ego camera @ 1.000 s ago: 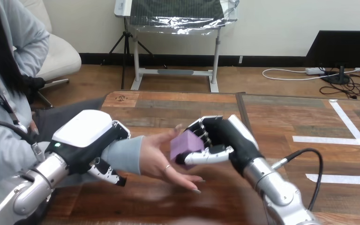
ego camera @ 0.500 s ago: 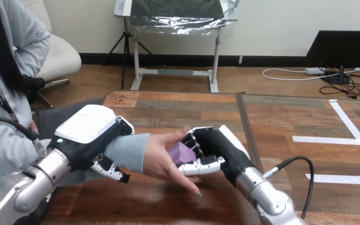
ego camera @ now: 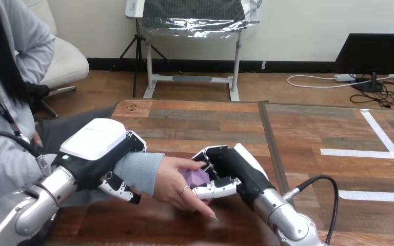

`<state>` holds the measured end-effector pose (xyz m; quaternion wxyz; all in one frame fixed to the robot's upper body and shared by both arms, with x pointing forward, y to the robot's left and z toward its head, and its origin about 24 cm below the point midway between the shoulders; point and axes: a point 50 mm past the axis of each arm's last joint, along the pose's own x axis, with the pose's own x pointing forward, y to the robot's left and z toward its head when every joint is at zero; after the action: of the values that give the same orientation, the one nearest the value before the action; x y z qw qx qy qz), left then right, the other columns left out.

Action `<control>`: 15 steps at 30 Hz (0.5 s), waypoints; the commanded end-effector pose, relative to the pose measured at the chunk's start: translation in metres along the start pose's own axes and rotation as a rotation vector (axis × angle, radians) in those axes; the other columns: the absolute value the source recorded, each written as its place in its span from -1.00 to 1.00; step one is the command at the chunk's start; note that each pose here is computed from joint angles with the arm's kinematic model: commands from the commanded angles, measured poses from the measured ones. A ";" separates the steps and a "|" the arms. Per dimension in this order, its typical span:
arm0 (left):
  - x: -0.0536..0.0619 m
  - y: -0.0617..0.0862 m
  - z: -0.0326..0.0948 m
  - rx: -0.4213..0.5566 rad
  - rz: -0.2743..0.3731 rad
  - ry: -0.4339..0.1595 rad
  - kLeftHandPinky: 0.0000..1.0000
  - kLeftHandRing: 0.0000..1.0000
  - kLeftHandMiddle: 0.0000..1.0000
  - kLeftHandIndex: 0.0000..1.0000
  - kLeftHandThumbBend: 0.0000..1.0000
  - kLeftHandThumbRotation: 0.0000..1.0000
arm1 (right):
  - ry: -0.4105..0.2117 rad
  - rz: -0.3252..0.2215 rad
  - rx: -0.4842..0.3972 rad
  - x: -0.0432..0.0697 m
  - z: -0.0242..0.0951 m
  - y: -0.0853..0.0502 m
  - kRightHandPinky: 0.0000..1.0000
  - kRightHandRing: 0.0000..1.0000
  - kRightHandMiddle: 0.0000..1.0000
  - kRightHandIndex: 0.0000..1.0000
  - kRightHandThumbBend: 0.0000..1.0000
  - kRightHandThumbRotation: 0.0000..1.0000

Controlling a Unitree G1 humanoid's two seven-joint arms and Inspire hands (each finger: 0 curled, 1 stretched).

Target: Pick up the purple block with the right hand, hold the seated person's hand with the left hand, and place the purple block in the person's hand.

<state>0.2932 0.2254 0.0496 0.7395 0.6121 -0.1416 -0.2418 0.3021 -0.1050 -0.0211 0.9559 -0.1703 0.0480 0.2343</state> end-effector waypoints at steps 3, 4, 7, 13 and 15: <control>0.020 0.048 0.015 0.014 0.211 -0.090 -0.54 -0.49 -0.38 -0.36 0.79 -1.00 | -0.092 -0.021 -0.022 0.012 0.025 -0.003 -0.06 -0.05 0.00 -0.04 0.59 -1.00; 0.020 0.048 0.015 0.013 0.210 -0.090 -0.54 -0.49 -0.38 -0.36 0.80 -1.00 | -0.090 -0.021 -0.022 0.012 0.025 -0.003 -0.06 -0.05 0.00 -0.04 0.59 -1.00; 0.020 0.047 0.015 0.014 0.210 -0.091 -0.53 -0.49 -0.38 -0.36 0.80 -1.00 | -0.088 -0.021 -0.023 0.012 0.025 -0.004 -0.06 -0.05 0.00 -0.04 0.59 -1.00; 0.019 0.046 0.015 0.017 0.206 -0.093 -0.53 -0.48 -0.38 -0.36 0.81 -1.00 | -0.085 -0.024 -0.027 0.013 0.025 -0.005 -0.06 -0.04 0.01 -0.04 0.59 -1.00; 0.019 0.046 0.016 0.015 0.205 -0.093 -0.52 -0.48 -0.38 -0.36 0.80 -1.00 | -0.082 -0.026 -0.028 0.013 0.025 -0.006 -0.06 -0.04 0.01 -0.04 0.58 -1.00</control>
<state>0.2932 0.2252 0.0501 0.7399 0.6116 -0.1422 -0.2414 0.3024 -0.1034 -0.0205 0.9563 -0.1714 0.0481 0.2318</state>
